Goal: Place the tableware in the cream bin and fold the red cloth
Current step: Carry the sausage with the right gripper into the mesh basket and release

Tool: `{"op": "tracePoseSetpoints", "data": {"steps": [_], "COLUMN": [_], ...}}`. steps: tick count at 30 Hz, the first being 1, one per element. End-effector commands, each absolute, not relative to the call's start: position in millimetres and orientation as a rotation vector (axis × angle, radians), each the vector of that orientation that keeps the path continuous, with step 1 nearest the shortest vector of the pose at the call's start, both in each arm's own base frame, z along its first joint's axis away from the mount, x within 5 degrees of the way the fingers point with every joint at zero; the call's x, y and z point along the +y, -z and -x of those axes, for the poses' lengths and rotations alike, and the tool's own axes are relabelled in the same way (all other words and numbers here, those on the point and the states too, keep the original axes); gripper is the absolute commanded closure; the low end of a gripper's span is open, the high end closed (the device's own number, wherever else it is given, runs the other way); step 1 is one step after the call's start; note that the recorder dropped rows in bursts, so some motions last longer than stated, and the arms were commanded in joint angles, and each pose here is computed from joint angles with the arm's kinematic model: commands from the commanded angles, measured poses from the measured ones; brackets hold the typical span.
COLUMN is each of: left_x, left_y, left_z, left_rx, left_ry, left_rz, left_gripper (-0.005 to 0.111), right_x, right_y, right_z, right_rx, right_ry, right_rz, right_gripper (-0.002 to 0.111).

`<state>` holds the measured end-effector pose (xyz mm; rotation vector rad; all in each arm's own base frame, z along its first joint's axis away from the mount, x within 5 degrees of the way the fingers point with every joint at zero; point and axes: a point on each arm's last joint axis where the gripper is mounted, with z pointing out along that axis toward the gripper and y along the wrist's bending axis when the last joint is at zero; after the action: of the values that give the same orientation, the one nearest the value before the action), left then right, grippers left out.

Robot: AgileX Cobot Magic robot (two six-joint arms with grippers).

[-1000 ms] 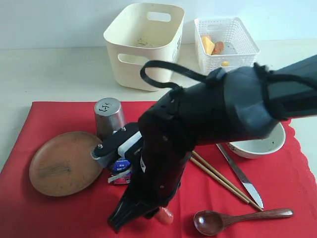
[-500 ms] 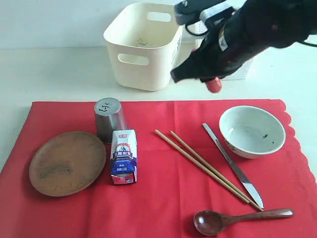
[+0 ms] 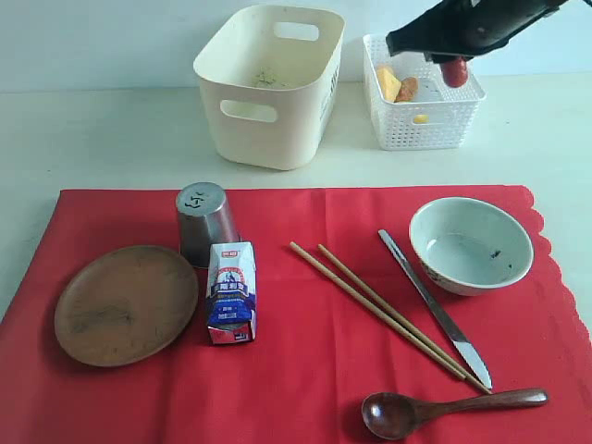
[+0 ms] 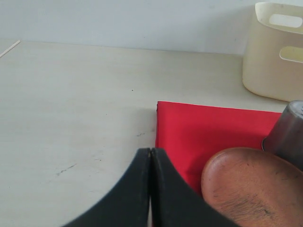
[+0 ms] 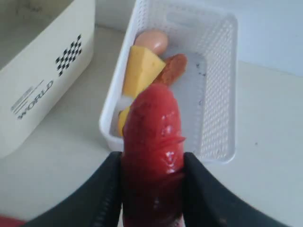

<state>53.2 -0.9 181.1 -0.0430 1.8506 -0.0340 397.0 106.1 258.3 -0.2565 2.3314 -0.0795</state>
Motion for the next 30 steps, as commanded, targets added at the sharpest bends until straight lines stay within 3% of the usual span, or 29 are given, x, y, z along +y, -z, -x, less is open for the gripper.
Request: {"op": "tracePoseSetpoints", "data": {"steps": [1, 30], "left_x": [-1, -1], "left_y": [-181, -181], "left_z": [-53, -53], "left_rx": [1.836, 1.836], "left_ry": [0.037, 0.037], "left_rz": [0.037, 0.037], "left_gripper": [0.105, 0.105], "right_x": [95, 121], "right_y": [-260, -179], "right_z": [-427, -510], "right_rx": [2.291, 2.248], "right_ry": [0.094, -0.013], "right_rz": [0.214, 0.214], "right_gripper": [0.108, 0.108]}}
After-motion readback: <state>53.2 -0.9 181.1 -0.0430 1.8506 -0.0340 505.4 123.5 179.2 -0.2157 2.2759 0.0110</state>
